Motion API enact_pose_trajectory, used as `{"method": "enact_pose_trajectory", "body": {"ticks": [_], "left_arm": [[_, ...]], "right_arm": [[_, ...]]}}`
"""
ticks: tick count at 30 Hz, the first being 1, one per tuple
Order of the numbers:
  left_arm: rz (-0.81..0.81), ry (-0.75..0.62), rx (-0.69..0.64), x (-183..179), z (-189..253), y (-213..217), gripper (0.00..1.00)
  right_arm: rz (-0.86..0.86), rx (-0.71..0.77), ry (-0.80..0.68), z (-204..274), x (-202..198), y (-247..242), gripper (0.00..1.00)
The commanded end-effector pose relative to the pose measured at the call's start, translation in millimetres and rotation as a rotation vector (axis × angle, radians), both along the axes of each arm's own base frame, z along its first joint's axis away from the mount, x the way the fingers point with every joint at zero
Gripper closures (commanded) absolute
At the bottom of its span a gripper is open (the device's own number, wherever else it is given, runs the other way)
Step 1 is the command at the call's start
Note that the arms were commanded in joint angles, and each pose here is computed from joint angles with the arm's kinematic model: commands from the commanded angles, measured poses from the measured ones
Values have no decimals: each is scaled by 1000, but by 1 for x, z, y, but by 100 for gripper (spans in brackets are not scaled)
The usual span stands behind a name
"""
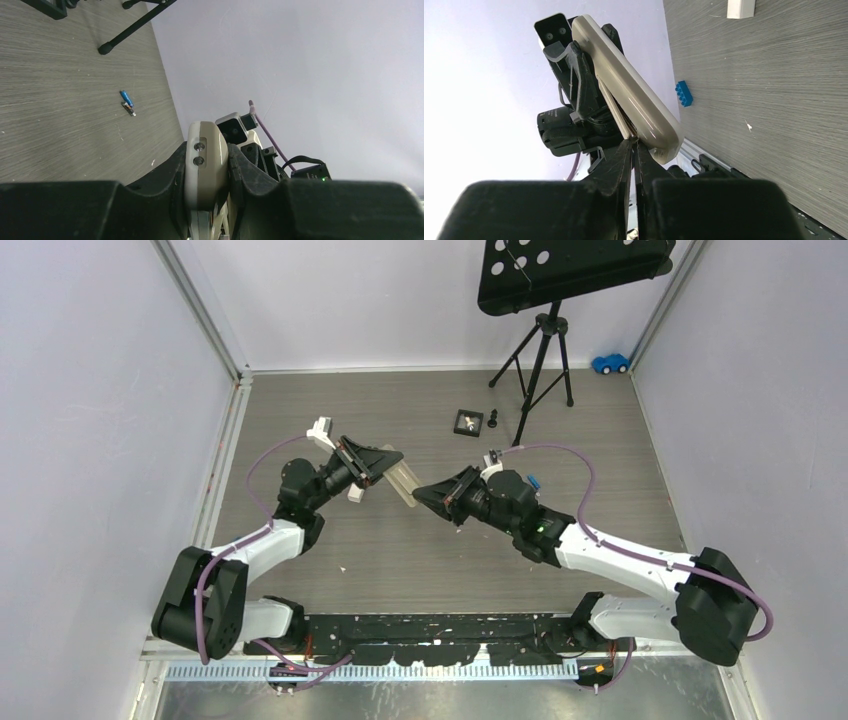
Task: Load the batteries into the remote control
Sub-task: Load the battery cover into the remote control.
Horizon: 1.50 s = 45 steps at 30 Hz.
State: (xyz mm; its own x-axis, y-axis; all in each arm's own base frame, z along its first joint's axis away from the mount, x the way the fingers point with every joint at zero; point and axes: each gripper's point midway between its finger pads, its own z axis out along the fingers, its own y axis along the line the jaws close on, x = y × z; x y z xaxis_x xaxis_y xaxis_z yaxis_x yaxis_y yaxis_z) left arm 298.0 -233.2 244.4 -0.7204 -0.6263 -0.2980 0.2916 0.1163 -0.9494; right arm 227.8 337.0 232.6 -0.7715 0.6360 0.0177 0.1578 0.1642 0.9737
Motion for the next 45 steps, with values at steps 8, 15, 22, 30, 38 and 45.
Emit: {"method": "enact_pose_trajectory", "body": {"ticks": [8, 15, 22, 30, 38, 45], "left_arm": [[-71, -43, -44, -14, 22, -8, 100], [-57, 1, -28, -7, 10, -6, 100], [-56, 19, -30, -1, 6, -6, 100], [-68, 20, -45, -4, 11, -6, 100], [-85, 12, -66, -10, 20, -6, 100], [-109, -1, -88, -17, 34, -6, 100]], "right_arm": [[-39, -115, -43, 3, 6, -14, 67], [-23, -102, -137, 22, 1, -19, 39], [-3, -115, -132, 17, -1, -18, 32], [41, -110, -113, 2, -4, -8, 29], [32, -137, -129, 1, 7, 0, 50], [60, -150, -153, -7, 9, 7, 63]]}}
